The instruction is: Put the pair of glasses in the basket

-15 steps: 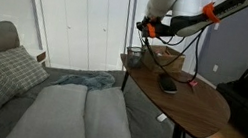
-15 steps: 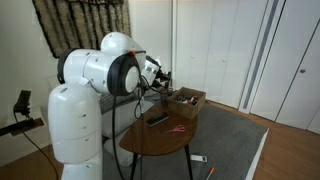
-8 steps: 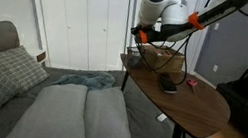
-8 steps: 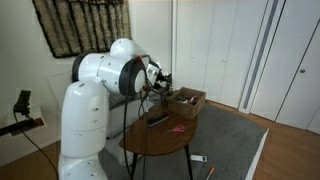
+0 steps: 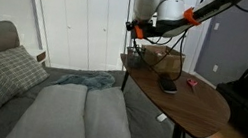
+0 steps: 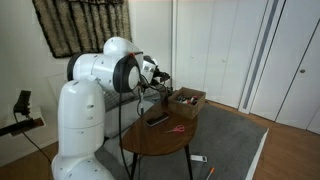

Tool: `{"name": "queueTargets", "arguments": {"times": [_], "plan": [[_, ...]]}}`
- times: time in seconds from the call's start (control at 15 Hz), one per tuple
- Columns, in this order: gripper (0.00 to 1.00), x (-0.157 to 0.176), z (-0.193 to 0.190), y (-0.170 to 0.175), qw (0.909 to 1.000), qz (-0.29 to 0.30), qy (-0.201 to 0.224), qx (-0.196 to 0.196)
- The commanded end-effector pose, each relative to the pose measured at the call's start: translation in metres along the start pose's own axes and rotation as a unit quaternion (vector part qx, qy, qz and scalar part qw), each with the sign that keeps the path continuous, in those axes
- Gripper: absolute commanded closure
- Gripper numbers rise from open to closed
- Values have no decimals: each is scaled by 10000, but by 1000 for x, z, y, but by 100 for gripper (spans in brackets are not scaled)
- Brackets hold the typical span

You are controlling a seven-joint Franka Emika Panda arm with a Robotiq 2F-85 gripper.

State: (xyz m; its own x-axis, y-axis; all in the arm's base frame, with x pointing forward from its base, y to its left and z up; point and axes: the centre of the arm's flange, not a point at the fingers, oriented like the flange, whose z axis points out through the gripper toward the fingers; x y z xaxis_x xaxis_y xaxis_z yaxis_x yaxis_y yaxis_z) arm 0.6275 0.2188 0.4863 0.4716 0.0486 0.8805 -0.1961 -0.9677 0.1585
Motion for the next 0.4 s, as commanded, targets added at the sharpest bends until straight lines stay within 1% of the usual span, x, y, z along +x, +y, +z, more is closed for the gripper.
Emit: {"name": "queueTargets", "arguments": {"times": [0.0,0.07,0.13,0.2,0.27,0.33], "plan": [[8,24,-71,25,9969,239,745,-56],[2,30,-90,30,9943,309,1021,-15],[0,36,-110,36,9907,427,1292,-19],[0,41,-131,46,9867,630,1496,-67],[0,45,-142,53,9833,762,1648,-126],[0,60,-103,29,9899,551,1304,-35]]}}
